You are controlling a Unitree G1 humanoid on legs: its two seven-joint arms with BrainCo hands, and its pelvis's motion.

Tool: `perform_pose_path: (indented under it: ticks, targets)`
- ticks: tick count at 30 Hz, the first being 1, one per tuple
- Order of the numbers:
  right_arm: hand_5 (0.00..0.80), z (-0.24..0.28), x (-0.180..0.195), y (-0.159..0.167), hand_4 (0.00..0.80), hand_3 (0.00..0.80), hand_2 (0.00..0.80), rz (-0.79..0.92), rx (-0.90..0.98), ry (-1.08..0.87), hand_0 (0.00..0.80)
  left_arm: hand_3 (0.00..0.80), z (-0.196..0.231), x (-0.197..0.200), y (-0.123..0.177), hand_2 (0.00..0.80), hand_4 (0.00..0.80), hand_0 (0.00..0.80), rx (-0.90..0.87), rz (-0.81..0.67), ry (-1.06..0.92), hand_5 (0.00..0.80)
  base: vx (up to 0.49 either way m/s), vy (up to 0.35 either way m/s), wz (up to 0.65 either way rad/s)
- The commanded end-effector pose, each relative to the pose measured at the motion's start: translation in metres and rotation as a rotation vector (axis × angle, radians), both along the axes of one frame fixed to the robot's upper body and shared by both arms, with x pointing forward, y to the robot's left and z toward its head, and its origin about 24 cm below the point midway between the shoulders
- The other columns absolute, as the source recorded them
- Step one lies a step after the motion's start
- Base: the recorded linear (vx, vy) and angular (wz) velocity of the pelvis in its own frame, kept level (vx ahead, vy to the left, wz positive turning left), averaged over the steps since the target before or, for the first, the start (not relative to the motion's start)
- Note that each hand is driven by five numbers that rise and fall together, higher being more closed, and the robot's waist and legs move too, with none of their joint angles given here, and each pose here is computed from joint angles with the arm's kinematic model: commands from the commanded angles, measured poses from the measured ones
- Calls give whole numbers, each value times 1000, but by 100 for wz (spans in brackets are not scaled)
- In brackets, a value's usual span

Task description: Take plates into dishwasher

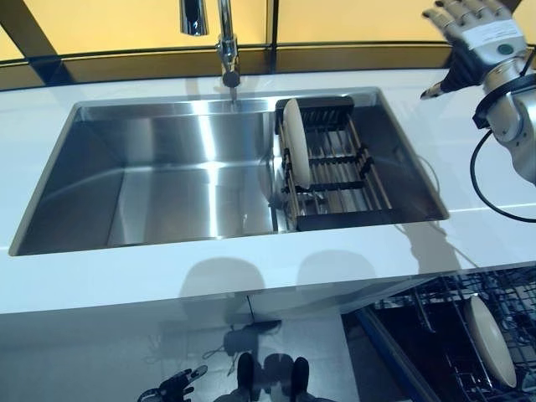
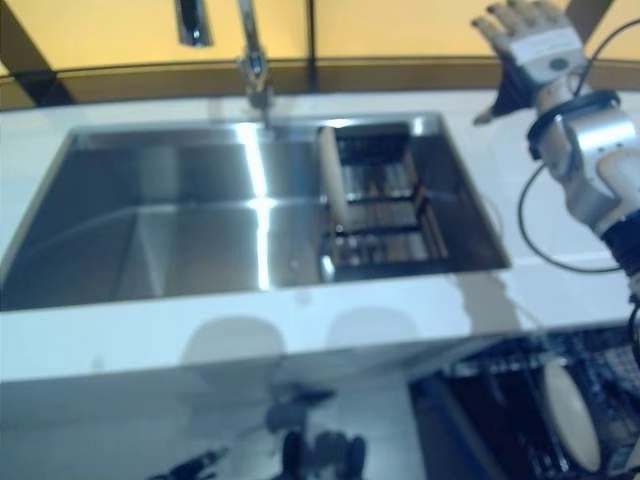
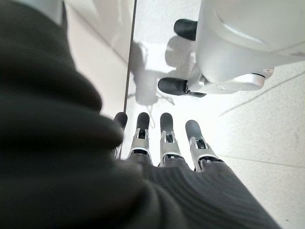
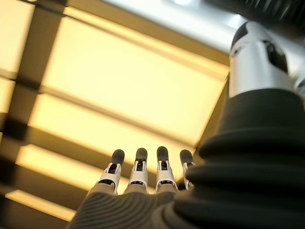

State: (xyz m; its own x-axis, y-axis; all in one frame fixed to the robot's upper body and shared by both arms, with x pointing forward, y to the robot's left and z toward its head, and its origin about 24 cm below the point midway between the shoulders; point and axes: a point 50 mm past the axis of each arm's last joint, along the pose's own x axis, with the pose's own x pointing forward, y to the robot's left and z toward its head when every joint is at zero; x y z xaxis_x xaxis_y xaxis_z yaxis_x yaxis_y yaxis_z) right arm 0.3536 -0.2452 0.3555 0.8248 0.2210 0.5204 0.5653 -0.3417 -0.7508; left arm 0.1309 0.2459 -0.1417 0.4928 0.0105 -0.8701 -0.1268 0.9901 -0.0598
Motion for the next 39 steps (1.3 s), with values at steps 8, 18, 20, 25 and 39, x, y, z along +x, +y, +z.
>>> perform_pose_path:
  ticks: [8,18,20,25,39]
  targets:
    - [0,46,-15,24,0,0,0,39,-202,-203,0,0,12,26,5,0,0,0,-5,-2,-91,0,-2,28,11]
    - [0,50,-21,48,0,0,0,122,-305,-255,0,0,12,25,5,0,0,0,-5,3,-97,0,5,18,3]
    - [0,49,-22,51,0,0,0,135,-316,-255,0,0,13,25,7,0,0,0,-2,3,-96,0,13,-1,7]
    - [0,46,-24,60,0,0,0,175,-347,-251,0,0,12,25,6,0,0,0,-4,9,-97,0,10,1,4]
    - [0,27,-25,86,0,0,0,243,-446,-151,0,0,11,21,5,0,0,0,-14,16,-115,0,0,0,0]
